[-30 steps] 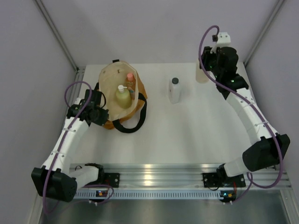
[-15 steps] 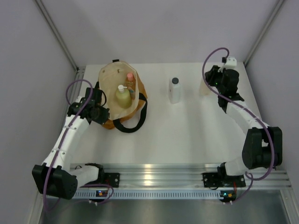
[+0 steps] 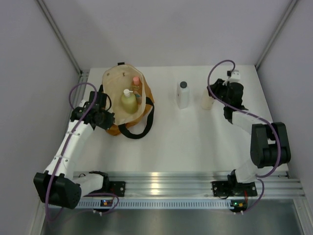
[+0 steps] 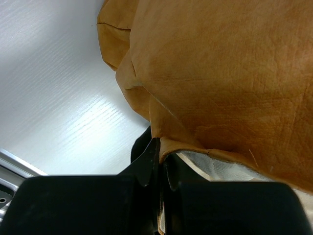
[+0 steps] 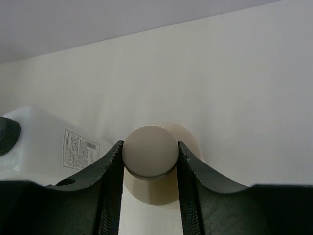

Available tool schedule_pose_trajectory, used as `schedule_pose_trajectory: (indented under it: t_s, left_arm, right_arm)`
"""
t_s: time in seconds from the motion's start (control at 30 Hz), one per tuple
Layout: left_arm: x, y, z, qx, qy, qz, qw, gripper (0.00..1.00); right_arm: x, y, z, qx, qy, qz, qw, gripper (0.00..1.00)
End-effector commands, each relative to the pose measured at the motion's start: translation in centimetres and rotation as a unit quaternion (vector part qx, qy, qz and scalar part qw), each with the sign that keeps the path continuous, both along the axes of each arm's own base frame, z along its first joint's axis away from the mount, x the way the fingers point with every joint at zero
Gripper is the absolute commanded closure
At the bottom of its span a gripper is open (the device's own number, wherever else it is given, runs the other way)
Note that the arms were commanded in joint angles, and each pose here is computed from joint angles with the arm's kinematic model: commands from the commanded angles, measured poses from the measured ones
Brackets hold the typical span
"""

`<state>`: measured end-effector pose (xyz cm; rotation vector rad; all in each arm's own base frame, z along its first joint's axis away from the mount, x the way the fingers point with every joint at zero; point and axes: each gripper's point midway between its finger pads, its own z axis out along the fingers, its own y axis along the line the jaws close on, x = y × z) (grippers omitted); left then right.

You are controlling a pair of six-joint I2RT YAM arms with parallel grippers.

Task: Take the personal care products out of the canvas bag

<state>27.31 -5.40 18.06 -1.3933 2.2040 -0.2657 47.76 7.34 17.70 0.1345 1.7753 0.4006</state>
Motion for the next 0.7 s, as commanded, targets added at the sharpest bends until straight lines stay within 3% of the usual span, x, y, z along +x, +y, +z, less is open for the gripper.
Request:
schedule_pose_trajectory:
  t_s: [0.0, 0.23, 0.33, 0.47, 0.67]
  left_arm:
    - [1.1, -0.5, 0.7, -0.012, -0.02, -0.006, 1.0, 1.0]
    - [0.8, -0.6, 0.4, -0.015, -0.017, -0.004, 1.0, 1.0]
    - [0.8, -0.6, 0.4, -0.016, -0.018, -0.003, 1.0, 1.0]
    - [0.7, -0.5, 0.4, -0.015, -0.018, -0.003, 1.0, 1.0]
    - [0.8, -0.7, 0.4, -0.018, -0.018, -0.005, 1.0, 1.0]
  right_arm:
    - [1.2, 0.8, 7.4, 0.019, -0.139, 0.022, 0.99, 1.0]
    - [1.0, 0.3, 3.4, -0.01, -0.091, 0.015, 0.996, 1.0]
    - [0.7, 0.3, 2.2, -0.016, -0.078, 0.018, 0.997, 0.9]
    - [0.1, 0.9, 1.9, -0.025, -0.079, 0.027, 0.996, 0.64]
    - [-0.1, 1.6, 2.5, -0.03, -0.075, 0.036, 0.996, 0.44]
